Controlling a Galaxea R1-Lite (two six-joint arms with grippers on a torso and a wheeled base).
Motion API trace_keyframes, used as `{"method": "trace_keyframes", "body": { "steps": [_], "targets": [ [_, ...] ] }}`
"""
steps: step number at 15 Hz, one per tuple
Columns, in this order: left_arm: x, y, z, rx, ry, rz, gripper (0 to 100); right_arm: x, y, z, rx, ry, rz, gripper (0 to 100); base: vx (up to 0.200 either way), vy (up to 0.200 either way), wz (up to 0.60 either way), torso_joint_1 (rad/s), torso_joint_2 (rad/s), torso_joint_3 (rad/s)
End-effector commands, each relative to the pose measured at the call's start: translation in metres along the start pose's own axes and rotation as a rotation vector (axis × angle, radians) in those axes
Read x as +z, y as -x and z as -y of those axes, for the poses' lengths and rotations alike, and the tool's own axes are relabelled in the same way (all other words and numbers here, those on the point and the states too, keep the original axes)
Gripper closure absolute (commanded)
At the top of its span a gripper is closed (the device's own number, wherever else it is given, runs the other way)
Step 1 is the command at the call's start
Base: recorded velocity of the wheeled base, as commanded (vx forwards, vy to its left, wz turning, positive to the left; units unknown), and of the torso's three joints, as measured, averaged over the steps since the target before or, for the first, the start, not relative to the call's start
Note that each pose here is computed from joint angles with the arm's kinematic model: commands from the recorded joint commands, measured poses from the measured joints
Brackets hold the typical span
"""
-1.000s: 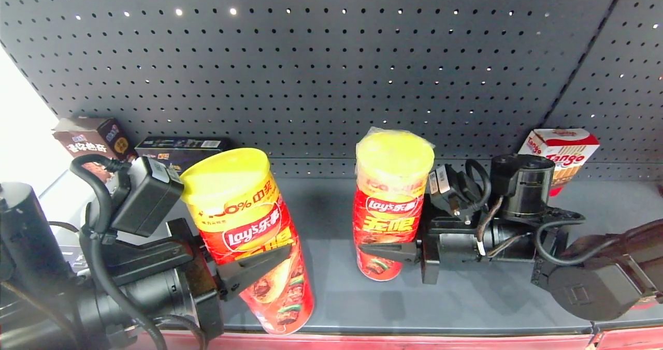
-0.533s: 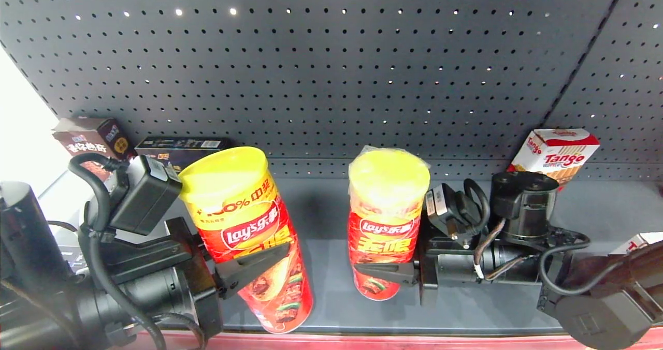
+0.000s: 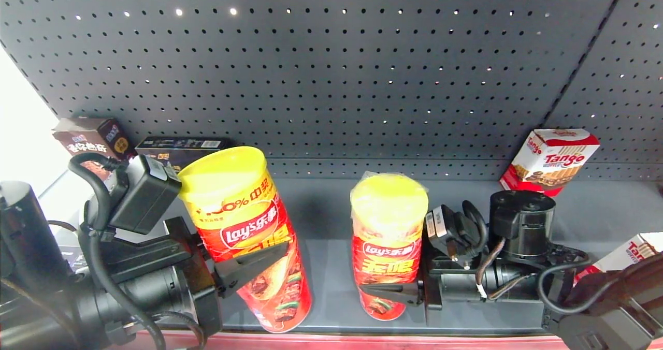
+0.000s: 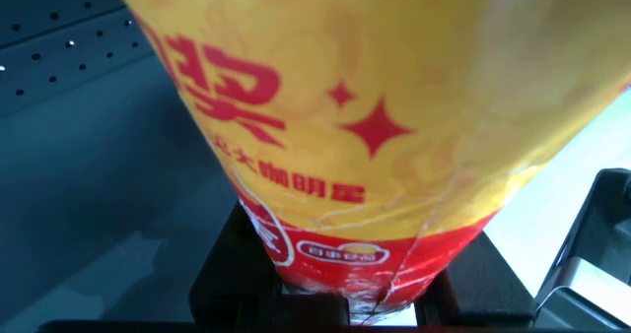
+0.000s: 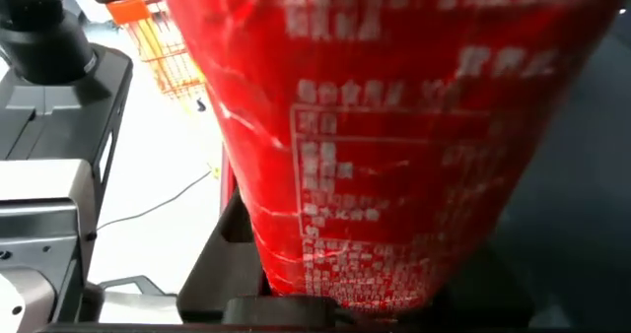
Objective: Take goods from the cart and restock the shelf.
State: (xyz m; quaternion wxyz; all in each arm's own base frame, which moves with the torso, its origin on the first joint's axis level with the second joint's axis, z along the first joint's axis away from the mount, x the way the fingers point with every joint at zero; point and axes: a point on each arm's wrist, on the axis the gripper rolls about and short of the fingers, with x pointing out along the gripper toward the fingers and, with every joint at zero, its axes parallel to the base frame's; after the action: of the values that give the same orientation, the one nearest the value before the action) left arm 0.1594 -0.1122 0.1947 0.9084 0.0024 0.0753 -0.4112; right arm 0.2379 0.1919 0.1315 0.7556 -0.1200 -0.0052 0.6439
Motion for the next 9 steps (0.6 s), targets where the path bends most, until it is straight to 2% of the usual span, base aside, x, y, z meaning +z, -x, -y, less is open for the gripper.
{"method": "trace_keyframes", "body": {
  "steps": [1,6,7,9],
  "targets": [
    [-0.0002,-0.0004,-0.0001,0.0,0.001,-0.001,100,-0.0036,-0.0045,0.0036,0.001,-0.002,-0.002,100,0.0,0.0,0.0,0.0,0.0,0.0],
    [-0.0011,-0.0003,0.0,-0.001,0.001,-0.004,100,-0.0066,-0.0109,0.0091,-0.002,0.003,0.0,100,0.0,0.0,0.0,0.0,0.0,0.0],
    [-0.0011,-0.0003,0.0,-0.001,0.001,-0.004,100,-0.0064,-0.0106,0.0088,-0.003,0.006,0.0,0,0.0,0.0,0.0,0.0,0.0,0.0],
    [-0.0015,-0.0002,0.0,-0.001,0.002,-0.006,100,-0.0047,-0.0077,0.0086,-0.009,0.008,0.002,0,0.0,0.0,0.0,0.0,0.0,0.0]
  ]
}}
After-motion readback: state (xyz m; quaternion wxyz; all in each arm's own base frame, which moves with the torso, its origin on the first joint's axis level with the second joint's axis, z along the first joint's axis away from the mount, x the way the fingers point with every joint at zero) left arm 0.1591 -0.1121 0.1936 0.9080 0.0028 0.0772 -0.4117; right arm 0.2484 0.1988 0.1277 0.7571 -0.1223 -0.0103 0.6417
